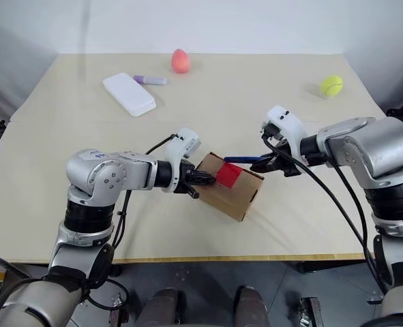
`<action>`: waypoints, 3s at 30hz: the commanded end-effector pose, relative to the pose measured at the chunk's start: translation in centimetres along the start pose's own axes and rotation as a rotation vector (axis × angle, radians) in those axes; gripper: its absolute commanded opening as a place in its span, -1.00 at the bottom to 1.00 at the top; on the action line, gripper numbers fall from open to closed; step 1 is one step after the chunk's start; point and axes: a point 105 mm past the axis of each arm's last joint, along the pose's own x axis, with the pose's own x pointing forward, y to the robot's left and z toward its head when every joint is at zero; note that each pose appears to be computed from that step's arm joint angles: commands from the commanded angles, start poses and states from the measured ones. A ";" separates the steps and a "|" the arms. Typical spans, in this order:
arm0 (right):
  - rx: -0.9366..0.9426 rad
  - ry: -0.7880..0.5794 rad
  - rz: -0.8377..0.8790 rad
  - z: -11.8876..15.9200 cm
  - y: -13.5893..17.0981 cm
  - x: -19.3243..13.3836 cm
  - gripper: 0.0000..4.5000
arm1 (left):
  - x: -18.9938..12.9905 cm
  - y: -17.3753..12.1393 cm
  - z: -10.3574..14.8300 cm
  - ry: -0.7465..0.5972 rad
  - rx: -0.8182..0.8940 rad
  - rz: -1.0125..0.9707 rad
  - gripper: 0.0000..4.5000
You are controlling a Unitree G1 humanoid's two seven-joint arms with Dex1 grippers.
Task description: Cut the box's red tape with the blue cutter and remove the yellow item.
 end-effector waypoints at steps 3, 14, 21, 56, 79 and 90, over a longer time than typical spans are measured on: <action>-0.020 0.003 -0.006 0.0 0.1 0.3 -0.92 | 0.7 0.8 -1.9 0.077 -0.034 0.045 -1.00; -0.034 0.052 0.016 -0.5 0.3 0.5 -0.92 | 0.5 0.9 -1.9 0.075 -0.040 0.052 -1.00; -0.046 0.102 0.019 -1.1 0.3 -0.5 -0.92 | 0.5 1.0 -2.0 0.076 -0.047 0.055 -1.00; -0.028 -0.074 0.012 2.9 -0.3 -1.2 -0.92 | 0.3 0.8 -1.9 0.058 -0.049 0.060 -1.00; -0.108 -0.008 0.034 2.0 -1.1 1.3 -0.92 | -0.2 1.4 -2.0 0.080 -0.030 0.067 -1.00; -0.126 -0.069 0.045 3.7 -1.0 0.9 -0.92 | -1.0 1.9 -2.1 0.091 -0.028 0.080 -1.00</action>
